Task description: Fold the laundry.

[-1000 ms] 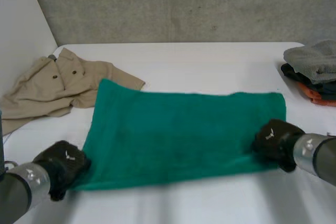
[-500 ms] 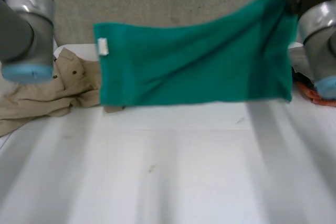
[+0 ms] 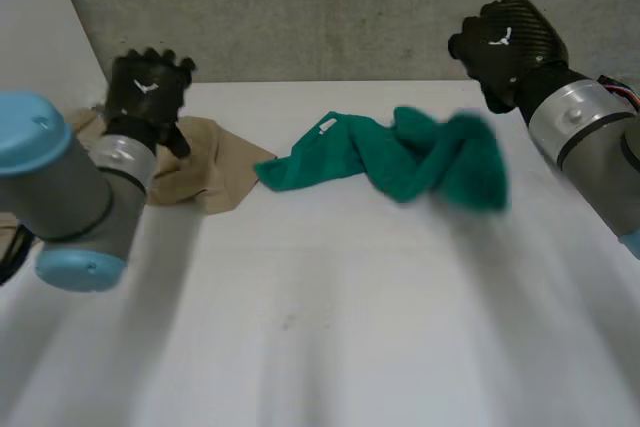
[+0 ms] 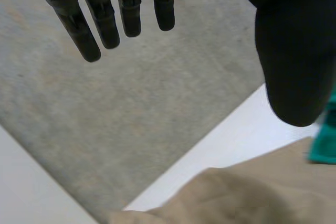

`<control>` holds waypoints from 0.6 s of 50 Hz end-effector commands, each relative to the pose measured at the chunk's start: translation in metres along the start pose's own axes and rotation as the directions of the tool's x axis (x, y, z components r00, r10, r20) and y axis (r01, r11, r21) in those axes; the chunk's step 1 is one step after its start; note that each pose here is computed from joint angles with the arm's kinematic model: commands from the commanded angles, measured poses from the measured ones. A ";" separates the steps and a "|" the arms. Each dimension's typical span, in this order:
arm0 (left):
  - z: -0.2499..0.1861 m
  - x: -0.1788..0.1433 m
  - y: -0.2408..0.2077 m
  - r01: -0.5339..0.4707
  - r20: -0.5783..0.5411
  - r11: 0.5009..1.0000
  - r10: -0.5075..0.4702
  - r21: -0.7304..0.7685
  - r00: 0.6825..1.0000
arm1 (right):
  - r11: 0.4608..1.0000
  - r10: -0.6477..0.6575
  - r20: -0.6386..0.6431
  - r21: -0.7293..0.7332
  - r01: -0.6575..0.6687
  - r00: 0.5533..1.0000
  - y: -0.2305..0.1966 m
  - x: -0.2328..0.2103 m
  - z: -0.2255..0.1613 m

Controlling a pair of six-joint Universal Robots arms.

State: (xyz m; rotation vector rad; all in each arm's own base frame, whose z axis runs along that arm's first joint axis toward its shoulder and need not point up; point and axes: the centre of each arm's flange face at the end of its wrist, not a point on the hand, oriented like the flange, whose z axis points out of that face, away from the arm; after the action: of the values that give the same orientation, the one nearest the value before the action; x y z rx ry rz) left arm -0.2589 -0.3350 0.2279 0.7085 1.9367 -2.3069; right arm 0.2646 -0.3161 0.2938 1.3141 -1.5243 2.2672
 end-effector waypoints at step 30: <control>-0.027 0.044 -0.027 0.145 -0.125 0.977 -0.165 -0.156 0.978 | 0.803 0.479 -0.050 -0.380 -0.460 0.877 0.056 -0.020 -0.036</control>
State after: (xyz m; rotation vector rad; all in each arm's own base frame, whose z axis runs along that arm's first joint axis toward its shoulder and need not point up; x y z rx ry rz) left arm -0.3271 -0.2950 0.2044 0.8826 2.3162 -2.1940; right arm 0.2371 -0.2713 0.3030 1.1752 -1.9617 2.3940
